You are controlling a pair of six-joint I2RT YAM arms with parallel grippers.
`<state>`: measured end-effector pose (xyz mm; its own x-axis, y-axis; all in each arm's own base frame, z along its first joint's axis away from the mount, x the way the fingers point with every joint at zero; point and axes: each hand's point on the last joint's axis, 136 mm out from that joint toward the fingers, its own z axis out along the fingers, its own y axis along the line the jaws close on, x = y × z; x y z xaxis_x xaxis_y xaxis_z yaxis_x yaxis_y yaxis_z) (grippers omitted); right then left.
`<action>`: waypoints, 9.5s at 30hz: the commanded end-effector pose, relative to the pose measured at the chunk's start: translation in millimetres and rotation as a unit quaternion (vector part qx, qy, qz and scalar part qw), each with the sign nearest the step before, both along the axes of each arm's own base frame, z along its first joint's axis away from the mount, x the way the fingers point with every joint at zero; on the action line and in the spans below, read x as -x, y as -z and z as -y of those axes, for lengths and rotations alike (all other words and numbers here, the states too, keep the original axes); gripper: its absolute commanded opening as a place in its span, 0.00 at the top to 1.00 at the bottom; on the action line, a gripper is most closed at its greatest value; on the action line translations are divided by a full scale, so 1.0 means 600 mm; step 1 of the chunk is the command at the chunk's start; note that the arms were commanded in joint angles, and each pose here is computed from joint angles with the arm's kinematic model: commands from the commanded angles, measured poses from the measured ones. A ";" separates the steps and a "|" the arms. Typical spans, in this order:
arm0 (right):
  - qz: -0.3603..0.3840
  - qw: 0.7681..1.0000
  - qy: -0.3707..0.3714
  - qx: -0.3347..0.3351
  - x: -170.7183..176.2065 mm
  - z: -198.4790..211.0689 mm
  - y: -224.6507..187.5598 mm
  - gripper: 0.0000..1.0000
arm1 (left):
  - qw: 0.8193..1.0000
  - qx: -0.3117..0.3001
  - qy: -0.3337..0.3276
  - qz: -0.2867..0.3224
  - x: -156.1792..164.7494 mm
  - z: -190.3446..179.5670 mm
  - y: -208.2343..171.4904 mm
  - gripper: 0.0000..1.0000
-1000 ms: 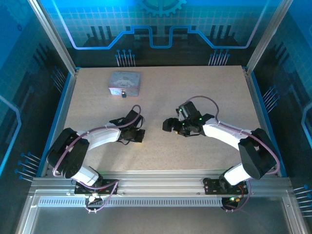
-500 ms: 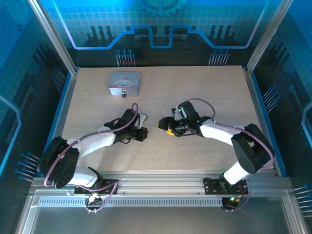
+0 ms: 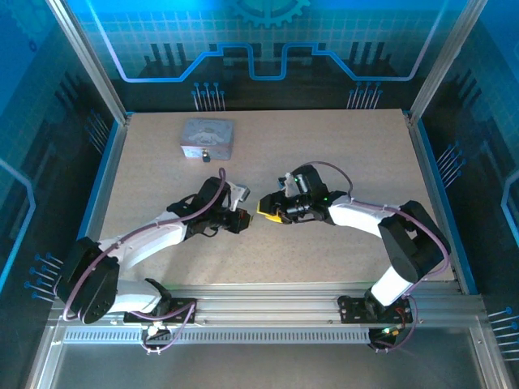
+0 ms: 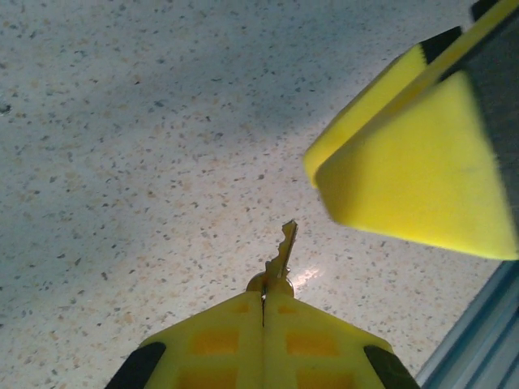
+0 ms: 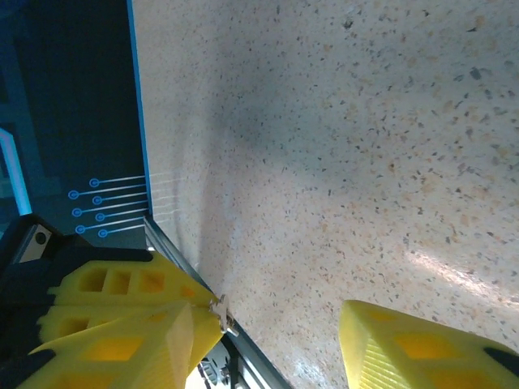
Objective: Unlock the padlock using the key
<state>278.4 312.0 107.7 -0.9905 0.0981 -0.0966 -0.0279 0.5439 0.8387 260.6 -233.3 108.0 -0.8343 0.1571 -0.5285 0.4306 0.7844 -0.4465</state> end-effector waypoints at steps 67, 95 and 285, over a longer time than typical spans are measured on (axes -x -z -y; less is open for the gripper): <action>0.429 0.883 -0.166 0.093 -0.002 0.026 -0.321 1.00 | 0.981 0.110 0.002 0.161 0.040 -0.019 -0.214 0.01; 0.499 0.819 -0.260 -0.114 0.100 -0.033 -0.450 1.00 | 0.912 0.343 0.134 0.182 0.078 0.004 -0.395 0.36; 0.378 0.924 -0.054 -0.026 0.024 0.004 -0.403 0.49 | 0.948 0.283 0.031 0.145 0.035 -0.044 -0.347 1.00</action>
